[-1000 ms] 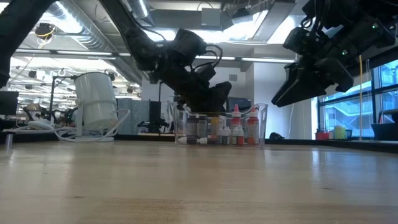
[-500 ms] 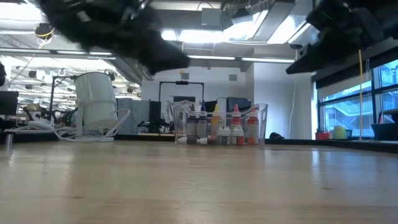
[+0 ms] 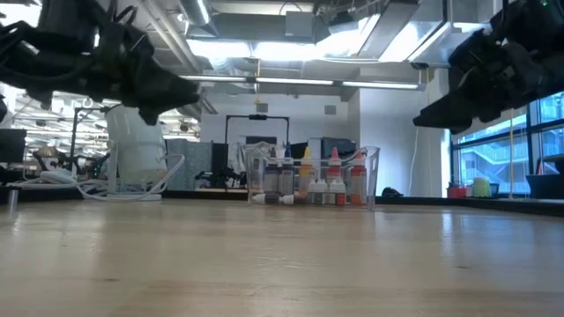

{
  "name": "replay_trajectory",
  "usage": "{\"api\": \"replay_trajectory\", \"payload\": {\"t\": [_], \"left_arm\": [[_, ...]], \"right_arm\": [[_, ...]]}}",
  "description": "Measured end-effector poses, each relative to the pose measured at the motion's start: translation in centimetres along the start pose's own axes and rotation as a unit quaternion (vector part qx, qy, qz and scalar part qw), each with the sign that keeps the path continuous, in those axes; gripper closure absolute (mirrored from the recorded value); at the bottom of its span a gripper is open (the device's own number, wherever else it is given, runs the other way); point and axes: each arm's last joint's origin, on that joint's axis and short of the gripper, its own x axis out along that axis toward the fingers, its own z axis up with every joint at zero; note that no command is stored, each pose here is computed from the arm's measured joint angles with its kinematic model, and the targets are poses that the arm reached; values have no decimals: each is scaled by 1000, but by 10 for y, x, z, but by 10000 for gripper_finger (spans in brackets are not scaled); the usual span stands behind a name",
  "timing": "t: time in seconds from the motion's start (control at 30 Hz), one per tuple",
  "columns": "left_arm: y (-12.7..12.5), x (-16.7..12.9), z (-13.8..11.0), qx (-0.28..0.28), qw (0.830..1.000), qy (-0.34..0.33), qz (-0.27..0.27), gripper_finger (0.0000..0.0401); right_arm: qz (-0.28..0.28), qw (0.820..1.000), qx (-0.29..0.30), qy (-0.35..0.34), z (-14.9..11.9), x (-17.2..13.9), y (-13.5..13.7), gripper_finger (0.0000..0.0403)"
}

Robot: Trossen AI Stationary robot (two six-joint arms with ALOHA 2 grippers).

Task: Pick & Place food coloring
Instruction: Return to Home Position

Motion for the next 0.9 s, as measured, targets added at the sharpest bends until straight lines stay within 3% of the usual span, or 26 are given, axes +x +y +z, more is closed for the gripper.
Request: {"api": "replay_trajectory", "payload": {"t": [0.17,0.4,0.67,0.9], "left_arm": [[10,-16,-12,-7,1000,-13,21,277],[16,-19,-8,-2,1000,-14,-16,277],[31,-23,-5,4,1000,-14,14,279],[40,-34,2,8,999,-26,21,276]], "right_arm": [[8,1000,13,-27,-9,-3,-9,247],[15,995,35,-91,-16,-10,-19,247],[-21,994,37,-104,-14,-15,-32,247],[-1,988,47,-148,-8,-30,-41,247]]}}
